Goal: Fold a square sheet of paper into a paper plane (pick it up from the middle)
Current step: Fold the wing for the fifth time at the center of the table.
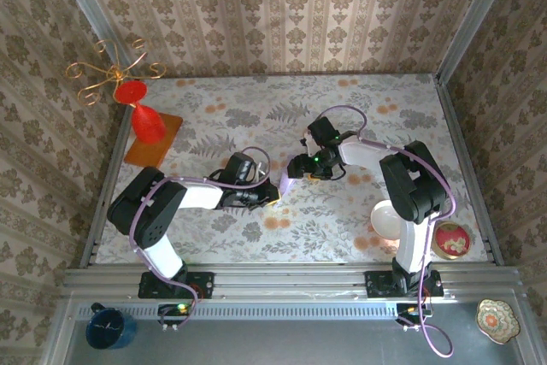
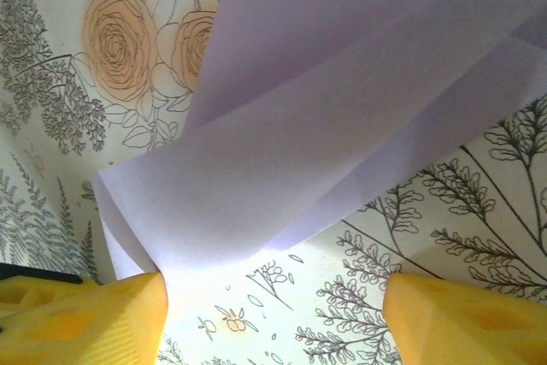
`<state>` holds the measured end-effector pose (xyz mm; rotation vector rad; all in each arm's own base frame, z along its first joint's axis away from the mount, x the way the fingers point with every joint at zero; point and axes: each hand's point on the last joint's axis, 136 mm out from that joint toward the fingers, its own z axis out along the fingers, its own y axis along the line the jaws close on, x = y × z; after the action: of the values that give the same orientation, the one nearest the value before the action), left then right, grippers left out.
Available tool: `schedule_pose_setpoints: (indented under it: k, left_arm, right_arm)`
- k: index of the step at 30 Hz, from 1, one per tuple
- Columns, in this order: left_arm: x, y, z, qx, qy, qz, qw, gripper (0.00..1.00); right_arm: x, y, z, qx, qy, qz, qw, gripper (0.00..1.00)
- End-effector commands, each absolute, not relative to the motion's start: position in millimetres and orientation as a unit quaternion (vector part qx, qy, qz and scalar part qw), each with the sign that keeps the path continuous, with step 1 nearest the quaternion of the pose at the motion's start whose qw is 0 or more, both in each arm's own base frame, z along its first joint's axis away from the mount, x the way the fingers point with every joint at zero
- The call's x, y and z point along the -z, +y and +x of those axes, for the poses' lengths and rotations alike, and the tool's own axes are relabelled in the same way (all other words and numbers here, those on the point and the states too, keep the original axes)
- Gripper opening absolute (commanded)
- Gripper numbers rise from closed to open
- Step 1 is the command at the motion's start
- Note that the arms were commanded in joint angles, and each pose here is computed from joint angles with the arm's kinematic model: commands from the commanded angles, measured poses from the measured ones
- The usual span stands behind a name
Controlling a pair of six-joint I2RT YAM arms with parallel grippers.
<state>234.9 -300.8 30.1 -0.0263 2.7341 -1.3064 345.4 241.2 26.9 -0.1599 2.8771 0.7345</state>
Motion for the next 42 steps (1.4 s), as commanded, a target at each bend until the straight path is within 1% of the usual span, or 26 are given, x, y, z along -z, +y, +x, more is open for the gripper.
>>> schedule_pose_setpoints:
  k: [1, 6, 9, 12, 17, 22, 29, 33, 42]
  left_arm:
    - [-26.4, -300.2, 233.5, 0.438, 0.898, -0.018, 0.044, 0.06]
    - [-26.5, -300.9, 234.1, 0.439, 0.897, -0.016, 0.044, 0.06]
    - [-27.8, -300.6, 233.8, 0.439, 0.897, -0.015, 0.046, 0.08]
    - [-33.5, -299.9, 235.2, 0.438, 0.897, -0.012, 0.054, 0.13]
    - [-45.5, -295.1, 236.8, 0.426, 0.902, -0.002, 0.073, 0.24]
    - [-50.8, -288.5, 234.6, 0.398, 0.913, 0.011, 0.089, 0.31]
    - [-47.9, -288.2, 223.6, 0.315, 0.941, 0.069, 0.108, 0.40]
    - [-43.1, -291.9, 221.1, 0.298, 0.945, 0.084, 0.104, 0.38]
    - [-33.6, -294.5, 220.0, 0.284, 0.949, 0.101, 0.095, 0.30]
  right_arm:
    - [3.1, 228.4, 352.2, -0.186, 0.978, -0.054, 0.082, 0.71]
    - [20.7, 219.3, 354.6, -0.124, 0.989, -0.031, 0.068, 0.70]
    - [31.9, 213.3, 353.0, -0.092, 0.994, -0.021, 0.058, 0.69]
    - [39.1, 209.1, 350.6, -0.069, 0.996, -0.018, 0.050, 0.68]
    - [43.1, 207.7, 351.0, -0.056, 0.997, -0.019, 0.050, 0.67]
    - [45.1, 205.2, 344.6, -0.048, 0.998, -0.018, 0.036, 0.67]
    - [48.0, 206.6, 343.1, -0.051, 0.998, -0.012, 0.032, 0.66]
    - [50.1, 206.1, 341.7, -0.050, 0.998, -0.011, 0.028, 0.65]
    - [51.6, 206.0, 341.1, -0.050, 0.998, -0.010, 0.026, 0.64]
